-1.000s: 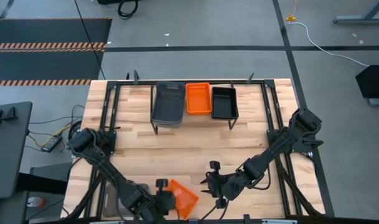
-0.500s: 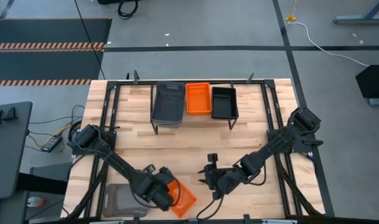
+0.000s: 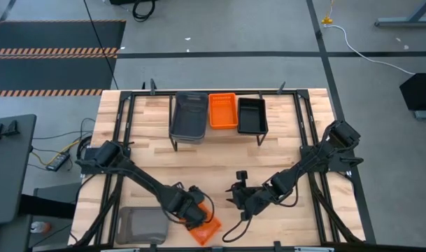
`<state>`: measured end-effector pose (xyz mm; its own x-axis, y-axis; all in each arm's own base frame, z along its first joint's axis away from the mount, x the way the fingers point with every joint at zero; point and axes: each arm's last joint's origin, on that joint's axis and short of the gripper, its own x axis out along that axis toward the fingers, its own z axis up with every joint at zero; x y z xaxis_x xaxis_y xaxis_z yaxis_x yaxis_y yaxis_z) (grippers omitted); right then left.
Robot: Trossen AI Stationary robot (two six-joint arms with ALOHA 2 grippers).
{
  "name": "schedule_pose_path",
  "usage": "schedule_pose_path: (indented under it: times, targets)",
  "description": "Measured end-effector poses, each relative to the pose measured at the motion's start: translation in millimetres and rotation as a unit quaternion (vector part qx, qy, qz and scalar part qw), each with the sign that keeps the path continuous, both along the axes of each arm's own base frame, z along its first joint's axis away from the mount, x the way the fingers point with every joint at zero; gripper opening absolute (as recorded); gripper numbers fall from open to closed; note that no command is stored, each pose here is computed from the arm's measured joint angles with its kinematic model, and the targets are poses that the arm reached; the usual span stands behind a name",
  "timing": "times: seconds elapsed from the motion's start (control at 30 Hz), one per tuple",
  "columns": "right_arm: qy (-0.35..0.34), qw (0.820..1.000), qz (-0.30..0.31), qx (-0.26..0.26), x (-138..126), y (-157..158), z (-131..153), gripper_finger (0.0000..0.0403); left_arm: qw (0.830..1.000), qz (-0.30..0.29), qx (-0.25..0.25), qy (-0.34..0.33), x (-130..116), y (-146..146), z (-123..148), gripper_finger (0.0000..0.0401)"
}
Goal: Stack baskets on shelf by color
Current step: Stack the orange bin on the stacked orange bins on the shelf
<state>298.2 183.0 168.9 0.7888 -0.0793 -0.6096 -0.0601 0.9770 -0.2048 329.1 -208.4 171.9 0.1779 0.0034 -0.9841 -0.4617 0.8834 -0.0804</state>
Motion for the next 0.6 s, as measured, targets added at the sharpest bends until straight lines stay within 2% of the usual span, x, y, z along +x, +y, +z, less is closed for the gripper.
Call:
schedule_pose_path:
  times: [0.1,0.23,0.33,0.47,0.6]
  targets:
    - [-0.01,1.0,0.0,0.006,1,1,2,0.015,0.999,-0.026,0.007,0.022,6,7,-12,0.0117]
    - [-0.012,1.0,0.003,0.005,1,1,3,0.015,0.998,-0.06,0.027,0.023,14,21,-15,0.0114]
    - [-0.013,1.0,0.003,0.006,2,1,3,0.015,0.995,-0.082,0.048,0.018,18,31,-12,0.0085]
    - [-0.013,1.0,0.003,0.006,1,1,3,0.015,0.994,-0.094,0.052,0.012,24,46,-4,0.0015]
    - [-0.013,1.0,0.001,0.008,1,1,3,0.015,0.992,-0.099,0.084,0.004,31,64,-1,0.0018]
